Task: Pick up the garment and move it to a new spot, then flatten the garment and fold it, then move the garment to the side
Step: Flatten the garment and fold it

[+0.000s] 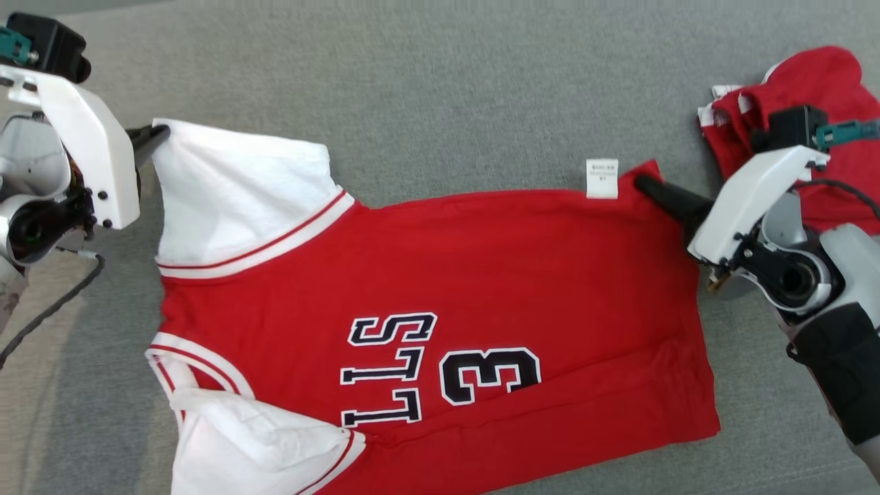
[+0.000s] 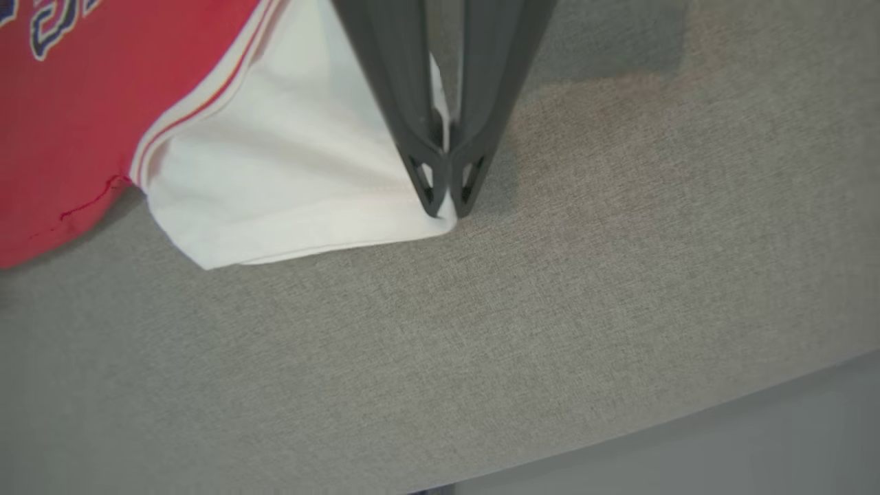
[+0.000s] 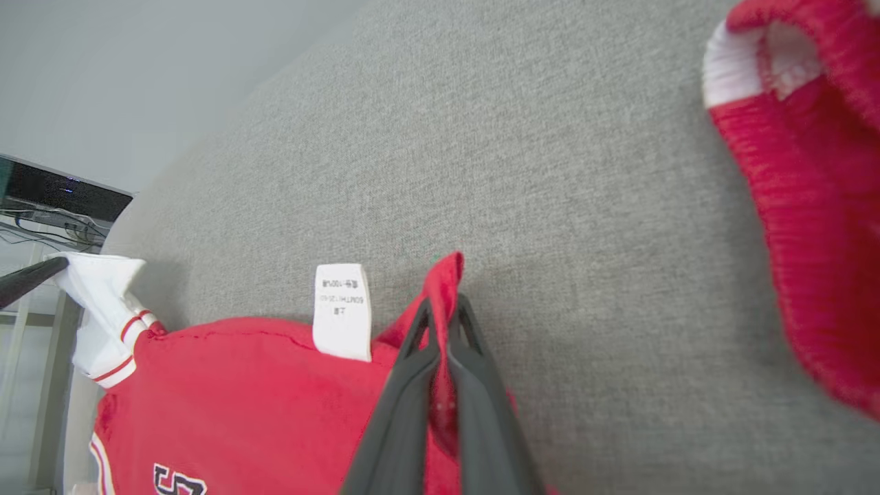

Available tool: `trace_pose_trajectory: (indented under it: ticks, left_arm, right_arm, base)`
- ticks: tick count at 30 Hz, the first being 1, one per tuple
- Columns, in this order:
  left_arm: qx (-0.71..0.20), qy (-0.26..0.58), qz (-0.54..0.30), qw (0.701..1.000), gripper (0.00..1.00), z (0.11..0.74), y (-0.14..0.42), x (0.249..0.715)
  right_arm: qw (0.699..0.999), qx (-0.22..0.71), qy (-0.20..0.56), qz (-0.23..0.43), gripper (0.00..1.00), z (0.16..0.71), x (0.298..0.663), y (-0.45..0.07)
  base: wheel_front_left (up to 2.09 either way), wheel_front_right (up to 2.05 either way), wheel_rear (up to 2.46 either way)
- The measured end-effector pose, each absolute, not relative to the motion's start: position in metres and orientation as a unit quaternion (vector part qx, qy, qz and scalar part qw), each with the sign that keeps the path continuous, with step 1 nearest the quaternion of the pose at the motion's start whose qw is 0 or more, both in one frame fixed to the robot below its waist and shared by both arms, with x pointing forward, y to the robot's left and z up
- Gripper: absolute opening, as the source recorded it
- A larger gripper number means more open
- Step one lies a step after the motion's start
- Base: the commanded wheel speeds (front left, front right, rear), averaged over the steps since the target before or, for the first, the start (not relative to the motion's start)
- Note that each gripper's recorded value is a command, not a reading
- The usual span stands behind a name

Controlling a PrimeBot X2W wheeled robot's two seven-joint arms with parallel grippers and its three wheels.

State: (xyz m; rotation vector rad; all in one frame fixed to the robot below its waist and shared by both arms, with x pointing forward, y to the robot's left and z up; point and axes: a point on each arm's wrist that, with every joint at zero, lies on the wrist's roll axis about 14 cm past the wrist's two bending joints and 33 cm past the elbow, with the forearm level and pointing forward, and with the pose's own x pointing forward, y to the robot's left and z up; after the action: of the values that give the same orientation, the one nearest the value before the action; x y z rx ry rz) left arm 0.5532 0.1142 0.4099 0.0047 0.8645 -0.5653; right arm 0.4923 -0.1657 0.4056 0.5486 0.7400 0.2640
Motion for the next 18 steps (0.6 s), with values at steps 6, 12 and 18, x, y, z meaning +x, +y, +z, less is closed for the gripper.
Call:
trace_pose_trajectory:
  ticks: [6, 12, 18]
  left_arm:
    - [0.0, 0.395, -0.261, 0.881, 0.0, 0.437, 0.127, 0.536]
    - [0.003, 0.394, -0.272, 0.878, 0.0, 0.456, 0.13, 0.509]
    - [0.007, 0.447, -0.288, 0.847, 0.0, 0.461, 0.137, 0.466]
  right_arm:
    - [0.874, 0.284, 0.374, 0.124, 0.0, 0.419, 0.475, -0.176]
    - [0.873, 0.291, 0.371, 0.128, 0.0, 0.436, 0.463, -0.18]
    - [0.872, 0.278, 0.382, 0.128, 0.0, 0.439, 0.444, -0.184]
  base:
    - [0.0, 0.0, 0.0]
    - [0.0, 0.0, 0.0]
    - [0.0, 0.0, 0.0]
